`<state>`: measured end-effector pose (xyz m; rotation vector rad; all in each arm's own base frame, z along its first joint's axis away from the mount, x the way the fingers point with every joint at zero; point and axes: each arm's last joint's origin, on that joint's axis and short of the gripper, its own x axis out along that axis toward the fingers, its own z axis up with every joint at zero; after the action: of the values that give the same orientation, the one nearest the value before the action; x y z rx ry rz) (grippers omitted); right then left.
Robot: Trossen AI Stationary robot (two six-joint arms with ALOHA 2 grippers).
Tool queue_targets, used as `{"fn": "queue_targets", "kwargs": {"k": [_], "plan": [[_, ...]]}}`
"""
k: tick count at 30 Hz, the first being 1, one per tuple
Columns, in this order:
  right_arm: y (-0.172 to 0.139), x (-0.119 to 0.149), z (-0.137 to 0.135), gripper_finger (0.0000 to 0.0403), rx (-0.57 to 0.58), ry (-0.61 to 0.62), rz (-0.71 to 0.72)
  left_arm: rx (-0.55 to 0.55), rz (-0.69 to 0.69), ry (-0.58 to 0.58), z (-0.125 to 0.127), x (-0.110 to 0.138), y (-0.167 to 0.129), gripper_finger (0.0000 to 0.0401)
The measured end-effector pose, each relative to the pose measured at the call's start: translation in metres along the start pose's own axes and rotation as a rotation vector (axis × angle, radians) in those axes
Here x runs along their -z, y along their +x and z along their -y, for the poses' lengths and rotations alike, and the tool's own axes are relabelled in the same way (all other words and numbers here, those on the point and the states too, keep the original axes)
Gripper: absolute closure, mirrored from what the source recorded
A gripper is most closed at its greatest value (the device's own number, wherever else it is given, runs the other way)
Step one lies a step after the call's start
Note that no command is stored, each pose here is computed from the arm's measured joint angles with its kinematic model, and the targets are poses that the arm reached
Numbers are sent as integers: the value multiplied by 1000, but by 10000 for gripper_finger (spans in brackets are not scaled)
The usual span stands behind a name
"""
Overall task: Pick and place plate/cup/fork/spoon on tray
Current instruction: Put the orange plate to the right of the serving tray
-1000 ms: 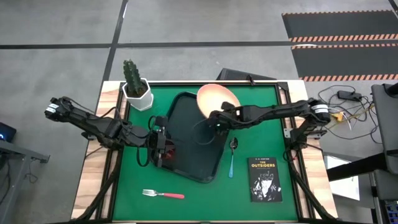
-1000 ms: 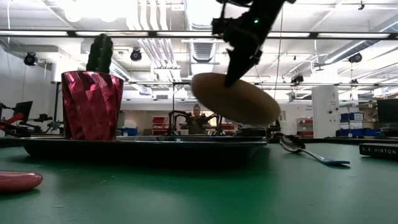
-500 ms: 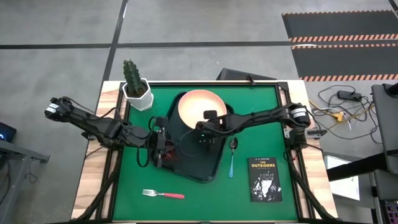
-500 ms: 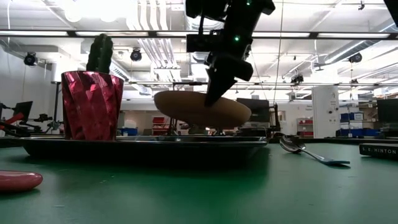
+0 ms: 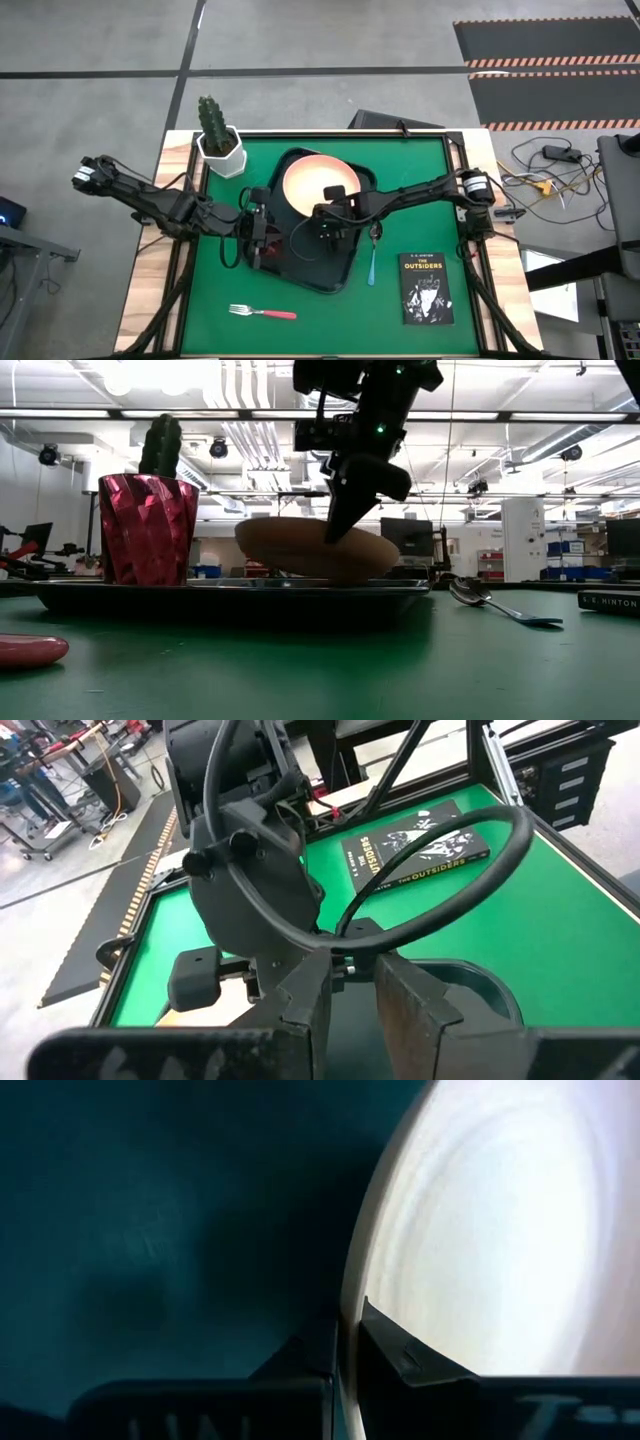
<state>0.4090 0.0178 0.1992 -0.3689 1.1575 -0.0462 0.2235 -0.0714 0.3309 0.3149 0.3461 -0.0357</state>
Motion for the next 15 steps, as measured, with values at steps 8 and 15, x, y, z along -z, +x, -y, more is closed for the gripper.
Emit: {"fn": "queue_targets", "kwargs": {"k": [8, 15], "plan": [[10, -1, -3, 394, -21, -1, 9, 1, 0, 0, 0, 0, 0, 340], [30, 1, -8, 394, -27, -2, -23, 2, 0, 0, 0, 0, 0, 340]]}}
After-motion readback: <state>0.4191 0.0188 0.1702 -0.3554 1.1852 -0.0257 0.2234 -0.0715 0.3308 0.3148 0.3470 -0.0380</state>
